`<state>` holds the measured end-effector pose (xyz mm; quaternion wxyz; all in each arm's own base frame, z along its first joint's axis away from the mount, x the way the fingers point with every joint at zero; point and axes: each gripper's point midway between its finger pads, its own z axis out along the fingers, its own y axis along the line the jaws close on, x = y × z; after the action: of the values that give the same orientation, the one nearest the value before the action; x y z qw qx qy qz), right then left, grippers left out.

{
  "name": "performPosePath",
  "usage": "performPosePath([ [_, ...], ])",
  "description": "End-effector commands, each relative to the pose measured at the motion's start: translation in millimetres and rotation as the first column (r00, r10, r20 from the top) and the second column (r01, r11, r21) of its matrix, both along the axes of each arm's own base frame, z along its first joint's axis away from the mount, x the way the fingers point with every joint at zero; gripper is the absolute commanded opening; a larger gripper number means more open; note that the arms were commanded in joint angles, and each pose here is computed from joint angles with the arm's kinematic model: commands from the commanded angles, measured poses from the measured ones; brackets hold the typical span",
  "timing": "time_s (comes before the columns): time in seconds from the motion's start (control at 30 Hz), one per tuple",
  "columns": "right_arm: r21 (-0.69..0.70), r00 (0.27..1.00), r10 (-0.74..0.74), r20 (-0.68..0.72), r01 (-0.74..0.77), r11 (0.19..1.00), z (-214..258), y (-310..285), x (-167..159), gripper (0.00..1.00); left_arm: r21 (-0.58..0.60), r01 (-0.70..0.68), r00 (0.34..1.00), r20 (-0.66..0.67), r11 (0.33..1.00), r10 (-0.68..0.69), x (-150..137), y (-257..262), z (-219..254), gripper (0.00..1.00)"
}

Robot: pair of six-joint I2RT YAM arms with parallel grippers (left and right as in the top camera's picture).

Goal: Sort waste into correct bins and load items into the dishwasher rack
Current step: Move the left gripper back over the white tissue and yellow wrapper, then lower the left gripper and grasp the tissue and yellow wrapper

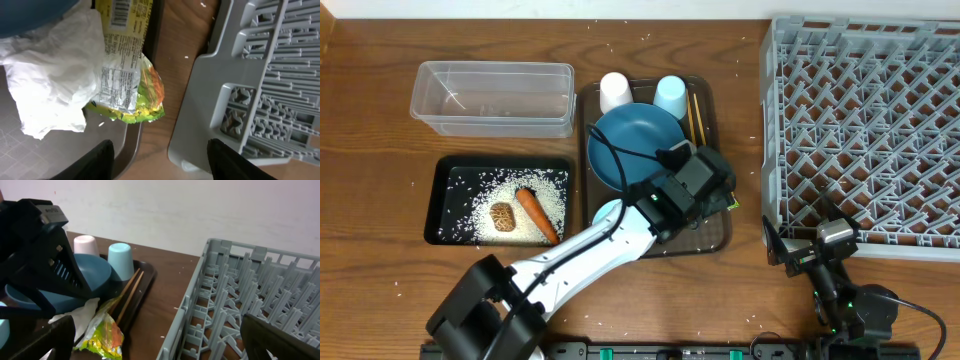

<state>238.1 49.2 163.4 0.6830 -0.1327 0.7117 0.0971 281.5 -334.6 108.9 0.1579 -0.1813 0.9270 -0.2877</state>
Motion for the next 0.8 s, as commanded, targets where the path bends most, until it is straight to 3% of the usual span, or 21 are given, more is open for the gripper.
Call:
performPosePath([
  [0.0,-0.012,1.0,-0.026,-0.001,0.026,1.0,-1.5,-6.1,1.2,0.99,0.057,-0.044,0.999,0.012,0.997,0.043,3.6,4.1,-16.3,0.61],
  [0.2,-0.012,1.0,-0.026,-0.001,0.026,1.0,-1.5,-6.1,1.2,0.99,0.088,-0.036,0.999,-0.013,0.996,0.037,5.3,-3.6,-46.9,0.6],
  [0.37,-0.012,1.0,-0.026,-0.001,0.026,1.0,-1.5,-6.1,1.2,0.99,0.053,-0.13,0.989,-0.07,0.99,0.134,6.9,-6.2,-58.7,0.59],
  [0.53,-0.012,1.0,-0.026,-0.001,0.026,1.0,-1.5,-6.1,1.2,0.99,0.028,-0.146,0.987,-0.066,0.989,0.147,11.0,-11.2,-59.8,0.59],
  [0.63,-0.012,1.0,-0.026,-0.001,0.026,1.0,-1.5,-6.1,1.2,0.99,0.031,-0.156,0.984,-0.079,0.987,0.158,9.6,-11.4,-64.0,0.51],
  [0.77,-0.012,1.0,-0.026,-0.001,0.026,1.0,-1.5,-6.1,1.2,0.99,0.055,-0.153,0.983,-0.092,0.987,0.157,7.5,-11.0,-76.8,0.51],
])
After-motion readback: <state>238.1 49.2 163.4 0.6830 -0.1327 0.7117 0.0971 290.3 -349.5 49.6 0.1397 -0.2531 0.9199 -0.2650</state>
